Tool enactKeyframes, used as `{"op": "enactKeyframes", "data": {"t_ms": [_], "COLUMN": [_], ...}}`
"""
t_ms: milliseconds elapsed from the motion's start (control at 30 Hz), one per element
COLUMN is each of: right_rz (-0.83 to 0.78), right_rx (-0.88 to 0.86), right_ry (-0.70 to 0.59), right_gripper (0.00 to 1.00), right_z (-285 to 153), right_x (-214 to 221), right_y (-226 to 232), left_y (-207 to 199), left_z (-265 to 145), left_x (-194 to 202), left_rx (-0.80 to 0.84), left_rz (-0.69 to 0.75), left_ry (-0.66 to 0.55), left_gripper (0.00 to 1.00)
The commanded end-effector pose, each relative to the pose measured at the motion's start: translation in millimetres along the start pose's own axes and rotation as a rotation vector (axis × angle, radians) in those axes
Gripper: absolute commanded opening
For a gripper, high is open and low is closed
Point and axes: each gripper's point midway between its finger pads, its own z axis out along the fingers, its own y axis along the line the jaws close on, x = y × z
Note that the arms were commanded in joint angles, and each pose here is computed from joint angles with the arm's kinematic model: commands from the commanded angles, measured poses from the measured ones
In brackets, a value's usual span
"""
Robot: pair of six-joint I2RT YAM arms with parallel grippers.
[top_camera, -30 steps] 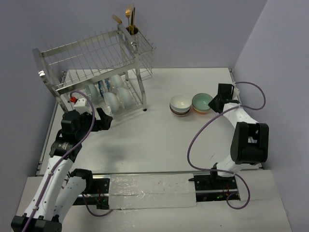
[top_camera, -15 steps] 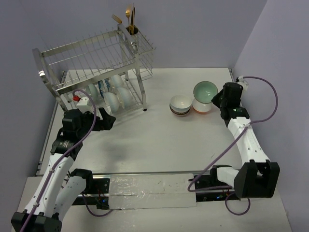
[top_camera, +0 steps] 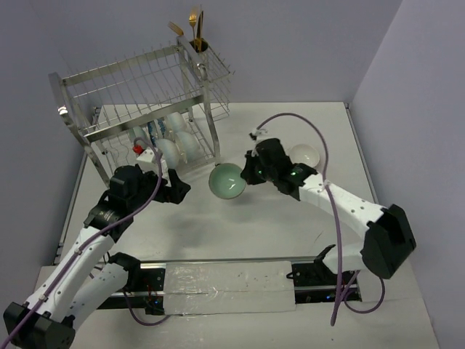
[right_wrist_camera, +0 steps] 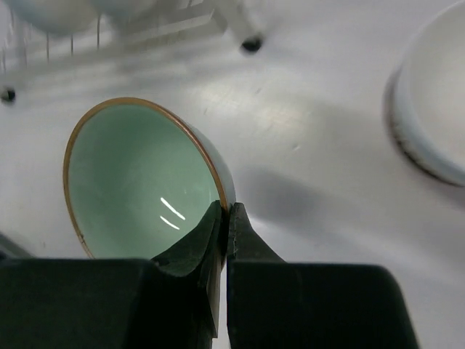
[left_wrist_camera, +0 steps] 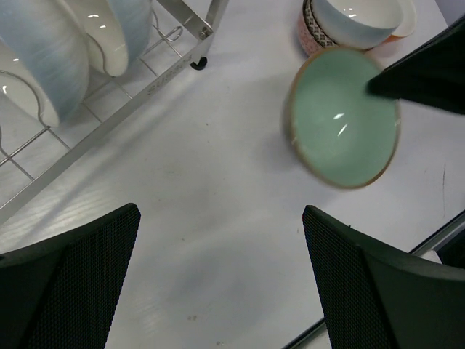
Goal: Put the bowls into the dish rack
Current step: Place the bowl at the center of the board.
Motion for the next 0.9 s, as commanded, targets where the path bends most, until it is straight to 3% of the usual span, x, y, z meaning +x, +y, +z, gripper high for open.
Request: {"op": "enactKeyframes", "data": {"t_ms": [0,200,567,733,867], "right_rz": [-0.05,-0.127,-0.169,-0.19,-0.202], "right_rx": [-0.131,-0.206,-0.205,-0.197,-0.19], "right_ry": [0.015,0.116,0.213,0.224,0.232], "right_gripper": [0.0,0.0,0.0,0.0,0.05], "right_z": [19.2,45.5,74.2,75.0,71.9], "right_x": [5.1,46.3,85.4,87.8,87.7], "right_y": [48.1,85.0,75.4,72.5,70.8], "left_y": [-13.1,-34.6,-84.3,-105.5,-116.5], "left_z": [-2.0,5.2,19.3,20.3,20.2], "left_x": [-16.4,2.1,56.4,74.3,79.3], "left_rx": [0.011,0.047,0.147,0.205,0.236], "left_rz": [0.053,0.087,0.18,0.265,0.328], "left_ry": [-0.031,0.041,0.195,0.247,0.274], "left_gripper": [0.99,0.99,0.96,0.9,0.75]}}
